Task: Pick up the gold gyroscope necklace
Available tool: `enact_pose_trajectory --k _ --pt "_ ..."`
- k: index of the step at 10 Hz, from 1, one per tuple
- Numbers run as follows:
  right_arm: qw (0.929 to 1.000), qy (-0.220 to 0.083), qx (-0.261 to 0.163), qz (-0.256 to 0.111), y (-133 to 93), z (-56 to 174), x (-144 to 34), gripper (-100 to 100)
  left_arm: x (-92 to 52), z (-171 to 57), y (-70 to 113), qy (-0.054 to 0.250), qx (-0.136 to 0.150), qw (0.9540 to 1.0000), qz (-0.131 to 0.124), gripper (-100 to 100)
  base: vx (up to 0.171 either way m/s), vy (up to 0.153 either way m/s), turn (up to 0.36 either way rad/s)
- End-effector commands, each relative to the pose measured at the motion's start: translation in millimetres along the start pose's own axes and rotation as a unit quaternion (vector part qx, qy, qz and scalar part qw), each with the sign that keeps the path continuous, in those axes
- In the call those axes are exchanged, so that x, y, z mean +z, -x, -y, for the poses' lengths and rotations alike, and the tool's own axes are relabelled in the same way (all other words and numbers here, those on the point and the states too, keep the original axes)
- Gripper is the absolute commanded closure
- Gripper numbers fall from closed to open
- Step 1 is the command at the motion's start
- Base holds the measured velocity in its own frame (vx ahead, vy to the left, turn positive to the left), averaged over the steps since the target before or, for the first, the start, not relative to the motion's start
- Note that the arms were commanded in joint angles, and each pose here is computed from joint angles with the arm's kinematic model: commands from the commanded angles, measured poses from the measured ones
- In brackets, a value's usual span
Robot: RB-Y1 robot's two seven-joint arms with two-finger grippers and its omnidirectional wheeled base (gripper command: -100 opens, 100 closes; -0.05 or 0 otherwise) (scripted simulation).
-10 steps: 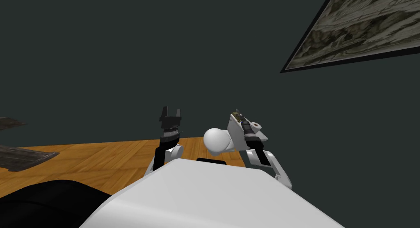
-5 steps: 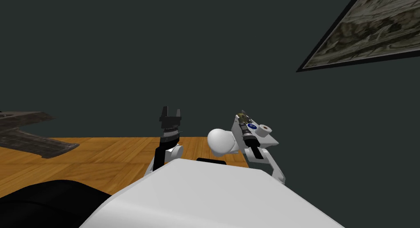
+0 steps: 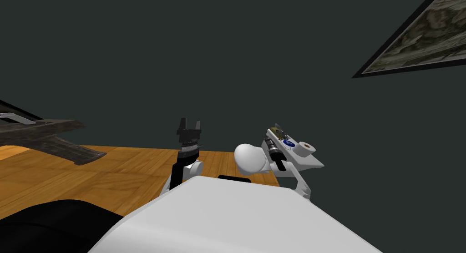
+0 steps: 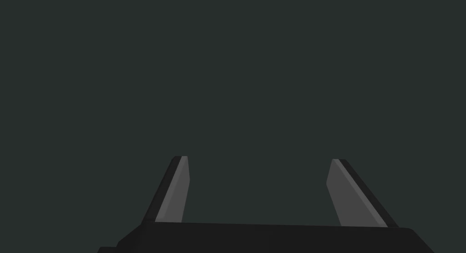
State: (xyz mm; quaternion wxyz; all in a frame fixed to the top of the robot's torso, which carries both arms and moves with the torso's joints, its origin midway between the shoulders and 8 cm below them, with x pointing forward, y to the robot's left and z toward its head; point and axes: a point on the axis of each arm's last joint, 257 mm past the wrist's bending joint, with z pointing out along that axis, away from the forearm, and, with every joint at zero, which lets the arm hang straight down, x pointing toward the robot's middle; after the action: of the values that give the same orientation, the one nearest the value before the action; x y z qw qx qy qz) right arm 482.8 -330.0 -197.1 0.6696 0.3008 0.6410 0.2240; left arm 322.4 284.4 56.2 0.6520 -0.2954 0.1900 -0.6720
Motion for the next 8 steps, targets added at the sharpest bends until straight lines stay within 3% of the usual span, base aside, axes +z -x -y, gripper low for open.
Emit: enact_pose_trajectory --k 1,2,5,8 --pt "0.9999 -0.014 -0.008 -0.005 -6.3 11.9 1.4 -100 0.0 0.0 0.0 0.0 0.0 1.0 0.0 0 0.004 0.021 -0.01" --pt "0.9981 -0.045 -0.041 -0.011 -10.7 34.0 7.3 -100 0.0 0.0 0.0 0.0 0.0 1.0 0.0 0 0.012 0.059 0.164" --pt "0.993 -0.084 -0.081 -0.019 -16.4 63.6 11.0 -100 0.0 0.0 0.0 0.0 0.0 1.0 0.0 0 0.012 0.077 0.098" --pt "0.9782 -0.141 -0.151 -0.027 -16.6 105.0 16.9 -100 0.0 0.0 0.0 0.0 0.0 1.0 0.0 0 0.012 0.067 0.126"
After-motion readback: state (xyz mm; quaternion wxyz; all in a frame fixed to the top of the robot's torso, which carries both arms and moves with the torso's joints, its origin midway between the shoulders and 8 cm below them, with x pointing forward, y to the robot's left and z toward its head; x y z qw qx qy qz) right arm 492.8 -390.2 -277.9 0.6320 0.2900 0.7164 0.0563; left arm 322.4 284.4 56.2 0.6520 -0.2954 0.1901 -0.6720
